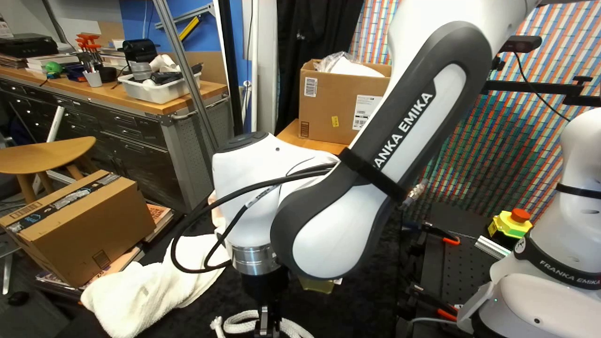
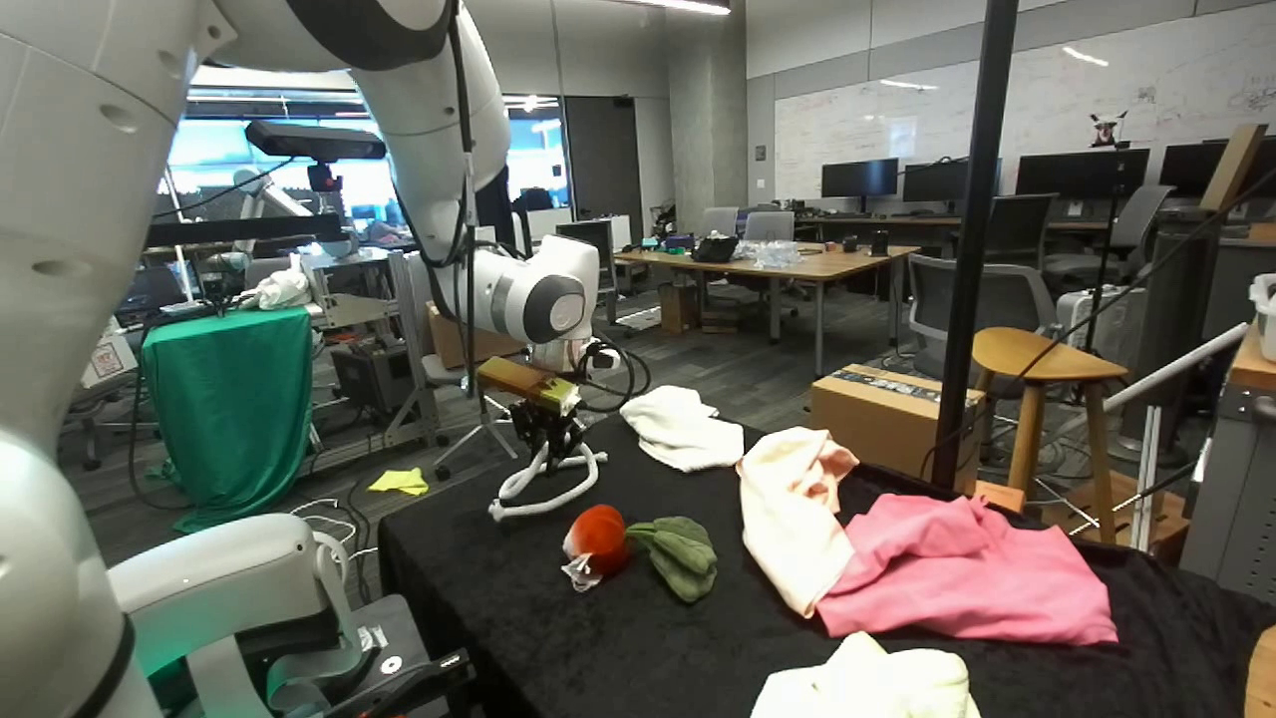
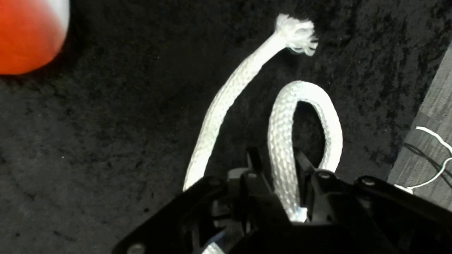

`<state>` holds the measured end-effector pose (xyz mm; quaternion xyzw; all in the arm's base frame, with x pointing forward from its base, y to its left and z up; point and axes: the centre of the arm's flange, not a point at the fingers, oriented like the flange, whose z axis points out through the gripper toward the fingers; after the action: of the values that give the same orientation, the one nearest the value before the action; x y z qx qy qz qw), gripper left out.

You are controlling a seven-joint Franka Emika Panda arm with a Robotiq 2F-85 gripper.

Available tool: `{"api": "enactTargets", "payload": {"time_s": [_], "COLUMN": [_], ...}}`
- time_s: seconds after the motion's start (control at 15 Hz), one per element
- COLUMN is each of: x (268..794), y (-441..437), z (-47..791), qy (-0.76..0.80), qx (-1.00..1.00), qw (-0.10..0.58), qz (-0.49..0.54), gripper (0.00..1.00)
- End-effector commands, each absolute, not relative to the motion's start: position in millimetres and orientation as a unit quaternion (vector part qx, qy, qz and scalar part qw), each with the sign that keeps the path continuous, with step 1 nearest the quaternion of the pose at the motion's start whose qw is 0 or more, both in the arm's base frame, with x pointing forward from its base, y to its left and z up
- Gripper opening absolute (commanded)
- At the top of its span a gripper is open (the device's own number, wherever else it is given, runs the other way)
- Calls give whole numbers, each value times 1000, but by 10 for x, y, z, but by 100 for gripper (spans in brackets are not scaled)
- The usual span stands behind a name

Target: Put the rope, clothes and the stuffed object on top of each other

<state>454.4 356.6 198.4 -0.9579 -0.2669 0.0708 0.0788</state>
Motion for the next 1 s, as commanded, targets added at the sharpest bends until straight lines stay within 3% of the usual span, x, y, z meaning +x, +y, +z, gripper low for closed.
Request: {"api": "enactTargets", "payload": {"time_s": [0.0,0.13,0.53,0.93], "x": [4573,4571,4683,5054], "y": [3589,3567,3417,2921], "z": [2119,2187,2604,3322], "qy": [-282,-288,-293,-255], "qx": [-954,-952,-952,-963], "qw": [76,75,78,79], "qz": [64,68,45,-30], "gripper": [7,4,7,7]}}
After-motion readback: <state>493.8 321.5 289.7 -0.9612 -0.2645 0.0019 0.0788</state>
